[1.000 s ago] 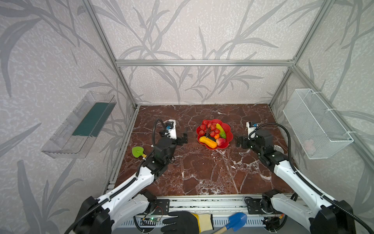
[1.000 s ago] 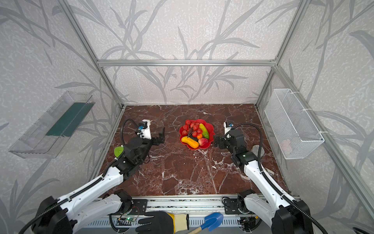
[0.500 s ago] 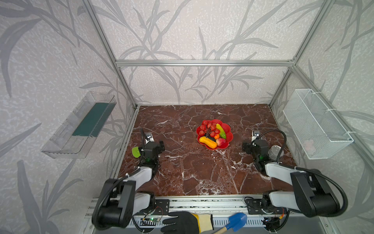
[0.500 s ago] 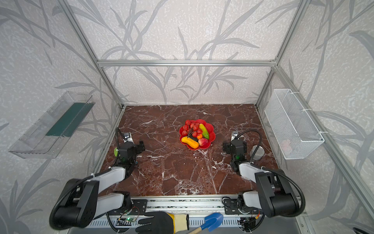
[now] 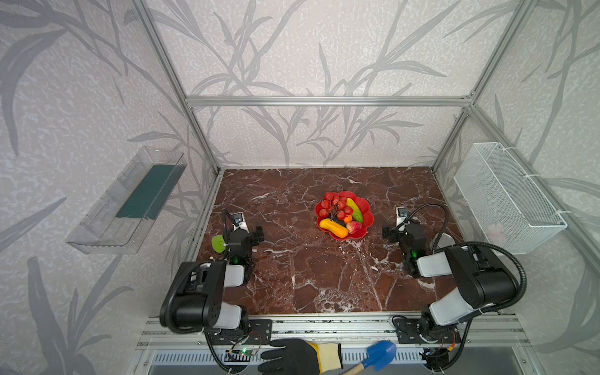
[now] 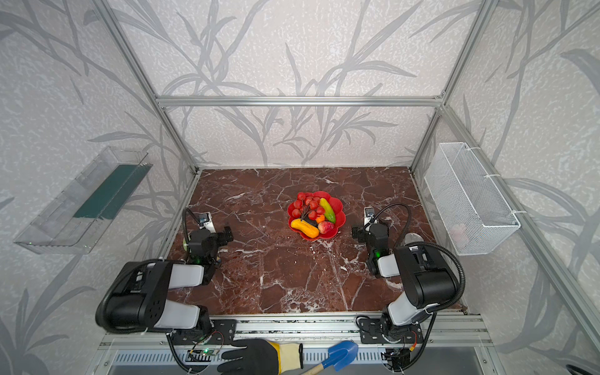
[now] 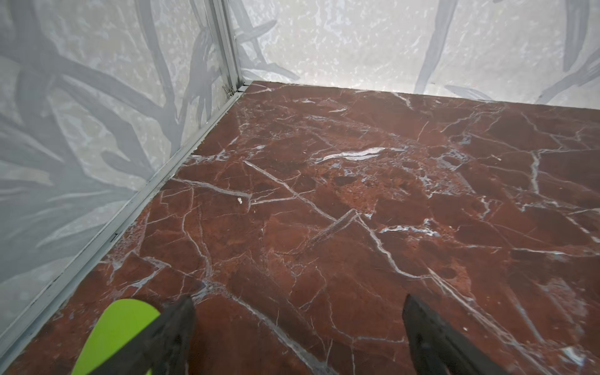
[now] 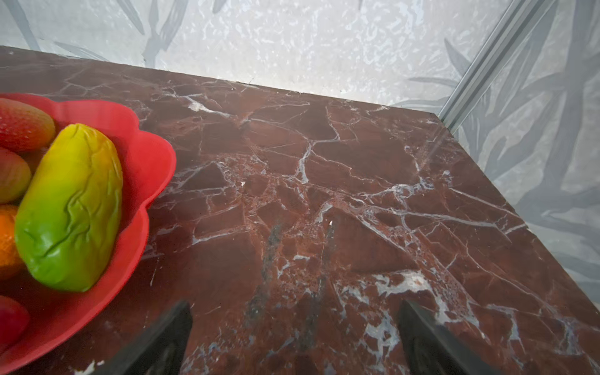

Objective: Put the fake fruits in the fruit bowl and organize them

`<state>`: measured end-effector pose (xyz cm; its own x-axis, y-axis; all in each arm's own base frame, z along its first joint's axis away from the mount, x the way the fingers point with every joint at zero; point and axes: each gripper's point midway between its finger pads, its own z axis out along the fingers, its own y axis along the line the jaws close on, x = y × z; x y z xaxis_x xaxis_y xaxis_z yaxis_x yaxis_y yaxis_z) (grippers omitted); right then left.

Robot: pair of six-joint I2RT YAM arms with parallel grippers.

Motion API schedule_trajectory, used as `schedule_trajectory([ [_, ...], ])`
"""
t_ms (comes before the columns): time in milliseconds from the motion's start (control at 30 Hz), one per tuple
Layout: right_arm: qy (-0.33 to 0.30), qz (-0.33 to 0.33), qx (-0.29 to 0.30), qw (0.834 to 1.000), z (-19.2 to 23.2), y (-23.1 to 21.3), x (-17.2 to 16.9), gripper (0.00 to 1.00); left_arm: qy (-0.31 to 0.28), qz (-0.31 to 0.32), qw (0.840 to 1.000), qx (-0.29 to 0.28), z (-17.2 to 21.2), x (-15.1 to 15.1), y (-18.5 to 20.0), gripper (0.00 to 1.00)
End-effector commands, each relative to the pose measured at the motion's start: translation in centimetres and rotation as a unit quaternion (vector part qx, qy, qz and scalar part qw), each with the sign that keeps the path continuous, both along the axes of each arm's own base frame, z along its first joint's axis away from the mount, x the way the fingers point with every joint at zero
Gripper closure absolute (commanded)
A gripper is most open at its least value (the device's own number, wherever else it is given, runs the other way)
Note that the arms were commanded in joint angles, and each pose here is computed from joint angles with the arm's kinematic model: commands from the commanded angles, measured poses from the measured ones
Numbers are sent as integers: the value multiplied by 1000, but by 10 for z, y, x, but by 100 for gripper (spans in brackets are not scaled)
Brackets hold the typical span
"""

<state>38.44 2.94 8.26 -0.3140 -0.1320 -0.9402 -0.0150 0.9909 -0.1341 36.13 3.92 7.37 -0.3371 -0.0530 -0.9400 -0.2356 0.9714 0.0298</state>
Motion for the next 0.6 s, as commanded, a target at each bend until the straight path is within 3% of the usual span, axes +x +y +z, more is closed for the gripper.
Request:
schedule_trajectory([
  [0,-34,8,-3,999,15,3,6,1,-42,-1,999,10,26,18,3,0],
  [67,-33,6,-2,999,15,3,6,1,-8,48,999,0,23,21,18,1],
  [100,-32,3,-3,999,16,2,7,1,-23,64,998,9,25,24,24,1],
  [267,-31,-6,-2,999,14,-1,6,1,-52,38,998,11,28,20,16,1],
  [567,-29,-9,-2,1000,14,-2,7,1,-23,34,999,9,23,28,15,1],
])
